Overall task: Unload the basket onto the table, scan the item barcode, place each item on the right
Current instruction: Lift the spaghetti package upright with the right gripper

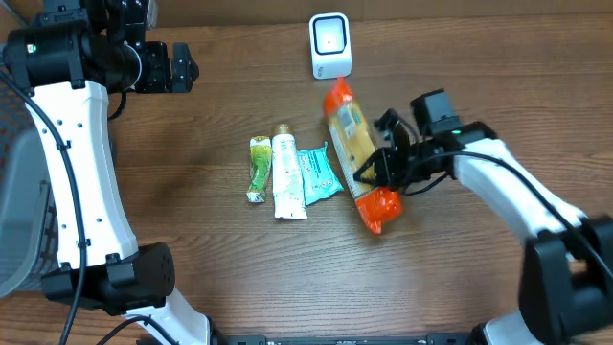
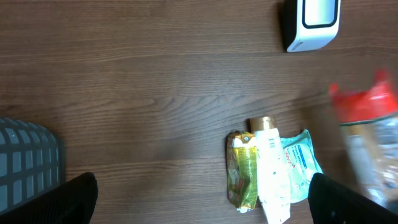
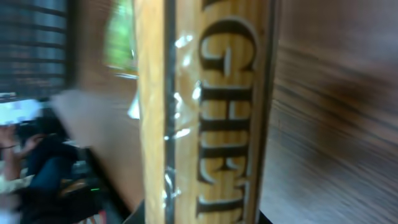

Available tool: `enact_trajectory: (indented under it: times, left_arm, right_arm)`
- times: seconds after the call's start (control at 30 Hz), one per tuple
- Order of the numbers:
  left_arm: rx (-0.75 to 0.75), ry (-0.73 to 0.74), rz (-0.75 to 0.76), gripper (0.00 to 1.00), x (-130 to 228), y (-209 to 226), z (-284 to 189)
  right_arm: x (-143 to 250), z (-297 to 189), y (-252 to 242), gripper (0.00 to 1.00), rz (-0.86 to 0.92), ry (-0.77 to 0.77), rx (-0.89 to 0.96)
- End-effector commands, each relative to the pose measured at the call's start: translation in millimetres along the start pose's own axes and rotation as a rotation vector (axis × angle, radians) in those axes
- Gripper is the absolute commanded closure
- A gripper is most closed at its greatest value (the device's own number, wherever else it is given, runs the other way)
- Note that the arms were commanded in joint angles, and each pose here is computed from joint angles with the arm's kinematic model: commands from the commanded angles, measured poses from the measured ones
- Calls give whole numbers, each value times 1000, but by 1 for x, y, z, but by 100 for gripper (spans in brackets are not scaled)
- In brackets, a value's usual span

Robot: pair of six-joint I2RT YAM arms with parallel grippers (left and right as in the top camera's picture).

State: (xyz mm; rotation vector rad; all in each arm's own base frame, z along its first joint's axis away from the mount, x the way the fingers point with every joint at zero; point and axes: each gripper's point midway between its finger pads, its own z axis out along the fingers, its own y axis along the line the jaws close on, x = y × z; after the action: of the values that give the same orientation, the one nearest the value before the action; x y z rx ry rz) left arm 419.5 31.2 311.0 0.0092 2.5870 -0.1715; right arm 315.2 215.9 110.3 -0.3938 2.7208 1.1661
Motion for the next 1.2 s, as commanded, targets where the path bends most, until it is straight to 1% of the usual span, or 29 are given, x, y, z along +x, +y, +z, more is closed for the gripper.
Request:
enact_trajectory:
  times: [0.0,0.17,0.3,0.43,0.63,1.0,1.07,1.17]
  left_arm:
    - [-1,-20,24,0,-2,-2,-8]
    - [-1,-20,24,1,-2,-2,-8]
    - [-1,-20,24,0,-2,-2,-8]
    - [-1,-20,24,0,-2,-2,-8]
    - [-1,-20,24,0,-2,-2,-8]
    - [-2,-20,23,1,-2,-1,-7]
    - [-2,-20,23,0,-2,-1,-7]
    - [-1,-20,23,0,-2,-2,-7]
  right_arm:
    - [-22,-63,95,96,-243,-151,-245]
    - [-10,-95,138,96,-345,-194,-369]
    - [1,-129,173,96,-452,-229,-531]
    - [0,-153,179,96,-445,-268,-571]
    - [-3,-156,175,96,-425,-280,-561]
    - [-11,-150,164,96,-394,-305,-478]
    - [-17,-142,153,96,-342,-319,-395]
    - [-35,-121,107,96,-215,-374,-73]
